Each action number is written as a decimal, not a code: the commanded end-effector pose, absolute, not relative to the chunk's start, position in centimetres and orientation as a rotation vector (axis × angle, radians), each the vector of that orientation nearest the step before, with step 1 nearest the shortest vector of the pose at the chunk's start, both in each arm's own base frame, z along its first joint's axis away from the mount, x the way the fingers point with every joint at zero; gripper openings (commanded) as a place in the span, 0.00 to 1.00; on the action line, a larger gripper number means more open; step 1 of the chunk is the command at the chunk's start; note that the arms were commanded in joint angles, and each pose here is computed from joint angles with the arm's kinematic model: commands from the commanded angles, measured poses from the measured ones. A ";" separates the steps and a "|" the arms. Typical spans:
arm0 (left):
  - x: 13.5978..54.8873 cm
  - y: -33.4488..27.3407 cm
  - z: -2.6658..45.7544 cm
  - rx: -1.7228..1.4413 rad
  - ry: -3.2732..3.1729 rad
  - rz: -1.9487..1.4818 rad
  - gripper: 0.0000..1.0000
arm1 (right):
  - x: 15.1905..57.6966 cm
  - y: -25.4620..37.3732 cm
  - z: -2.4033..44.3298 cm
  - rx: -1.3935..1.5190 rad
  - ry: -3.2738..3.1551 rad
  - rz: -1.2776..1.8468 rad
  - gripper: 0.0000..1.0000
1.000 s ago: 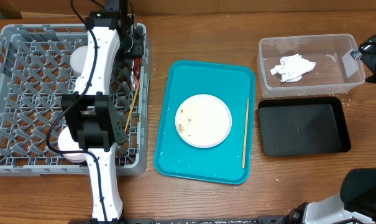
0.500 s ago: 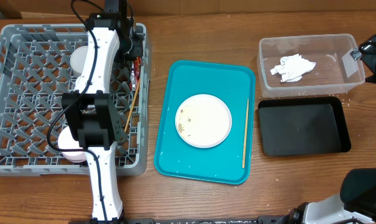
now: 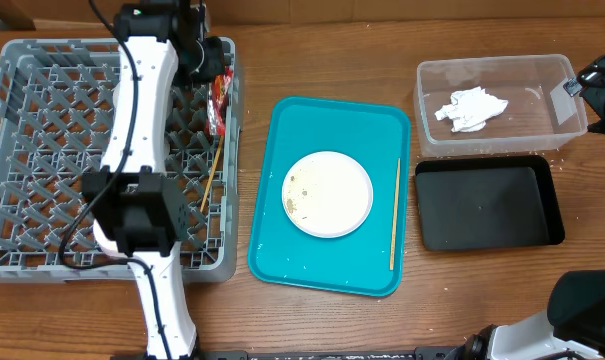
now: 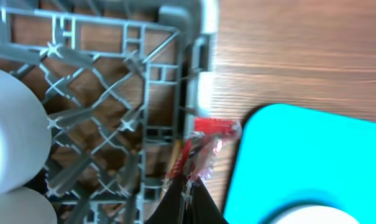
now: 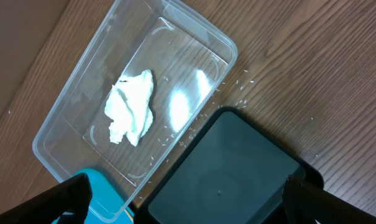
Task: Sort waste into correct bins and load items into the dishwasher
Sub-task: 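Lift the red wrapper and drop it into the clear plastic bin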
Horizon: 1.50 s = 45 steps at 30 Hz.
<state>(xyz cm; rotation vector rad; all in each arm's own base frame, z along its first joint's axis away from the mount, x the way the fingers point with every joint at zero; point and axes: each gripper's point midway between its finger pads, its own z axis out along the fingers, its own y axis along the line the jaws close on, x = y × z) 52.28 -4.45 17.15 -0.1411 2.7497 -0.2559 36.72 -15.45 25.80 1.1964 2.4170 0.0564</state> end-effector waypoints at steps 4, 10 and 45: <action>51.1 -5.3 24.9 -0.172 2.594 -0.372 0.04 | 36.7 -15.4 27.0 1.175 2.389 0.064 1.00; 49.5 -8.6 29.0 -0.073 2.516 -0.625 0.04 | 36.7 -15.4 27.0 1.175 2.389 0.064 1.00; 52.6 -46.6 23.3 0.338 2.039 -1.141 0.12 | 36.7 -15.4 27.0 1.175 2.389 0.064 1.00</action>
